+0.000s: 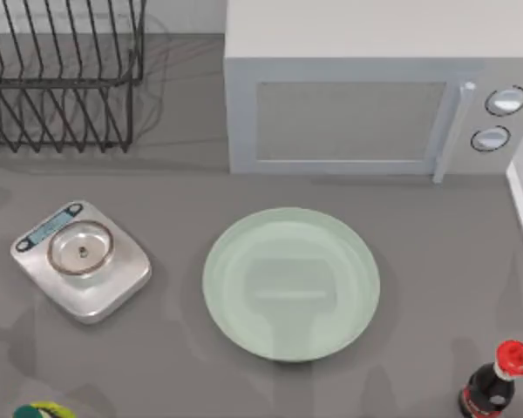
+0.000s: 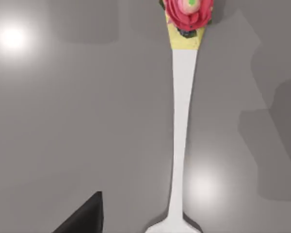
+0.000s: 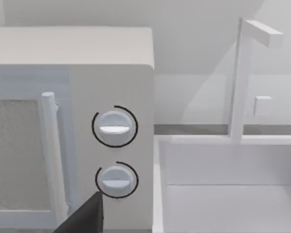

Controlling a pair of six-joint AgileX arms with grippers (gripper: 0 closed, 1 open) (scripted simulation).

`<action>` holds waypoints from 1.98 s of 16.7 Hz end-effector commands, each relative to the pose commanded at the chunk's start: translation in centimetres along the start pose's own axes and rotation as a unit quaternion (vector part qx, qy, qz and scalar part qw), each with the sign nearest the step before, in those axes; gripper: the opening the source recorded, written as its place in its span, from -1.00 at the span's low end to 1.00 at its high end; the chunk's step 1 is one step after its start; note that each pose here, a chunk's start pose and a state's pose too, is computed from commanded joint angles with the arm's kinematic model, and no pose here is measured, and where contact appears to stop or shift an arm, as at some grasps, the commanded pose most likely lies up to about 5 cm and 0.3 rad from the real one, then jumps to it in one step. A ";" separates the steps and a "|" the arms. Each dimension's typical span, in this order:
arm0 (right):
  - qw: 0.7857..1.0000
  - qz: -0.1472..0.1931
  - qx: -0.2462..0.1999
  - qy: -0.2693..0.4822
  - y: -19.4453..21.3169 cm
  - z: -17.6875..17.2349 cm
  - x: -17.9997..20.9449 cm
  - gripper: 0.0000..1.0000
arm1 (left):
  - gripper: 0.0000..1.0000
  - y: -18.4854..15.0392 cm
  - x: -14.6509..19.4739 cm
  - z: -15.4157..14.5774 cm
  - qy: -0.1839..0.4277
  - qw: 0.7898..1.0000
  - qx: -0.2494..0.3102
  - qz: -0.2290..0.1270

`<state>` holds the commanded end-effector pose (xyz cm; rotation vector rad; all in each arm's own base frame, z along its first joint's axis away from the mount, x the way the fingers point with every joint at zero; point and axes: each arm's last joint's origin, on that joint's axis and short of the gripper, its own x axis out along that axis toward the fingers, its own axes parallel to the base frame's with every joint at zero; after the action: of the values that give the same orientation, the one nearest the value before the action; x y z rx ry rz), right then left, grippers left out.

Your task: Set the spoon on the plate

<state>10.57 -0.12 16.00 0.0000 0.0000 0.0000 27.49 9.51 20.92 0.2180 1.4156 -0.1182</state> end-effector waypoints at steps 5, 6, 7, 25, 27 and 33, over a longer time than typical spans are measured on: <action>1.000 0.000 0.000 0.000 0.0 0.0 0.0 1.00 | 1.00 2.8 2.1 1.8 0.064 0.997 0.013 -0.039; 1.000 0.000 0.000 0.000 0.0 0.0 0.0 1.00 | 1.00 2.9 2.2 1.9 0.067 0.997 0.014 -0.041; 1.000 0.000 0.000 0.000 0.0 0.0 0.0 1.00 | 1.00 2.9 2.2 1.9 0.067 0.997 0.014 -0.041; 1.000 0.000 0.000 0.000 0.0 0.0 0.0 1.00 | 1.00 2.1 12.1 0.5 0.067 0.997 0.014 -0.041; 1.000 0.000 0.000 0.000 0.0 0.0 0.0 1.00 | 0.85 2.1 12.1 0.5 0.067 0.997 0.014 -0.041; 1.000 0.000 0.000 0.000 0.0 0.0 0.0 1.00 | -0.06 2.1 12.1 0.5 0.067 0.997 0.014 -0.041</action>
<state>10.57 -0.12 16.00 0.0000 0.0000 0.0000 30.30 12.03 9.21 0.1933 1.5570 -0.1943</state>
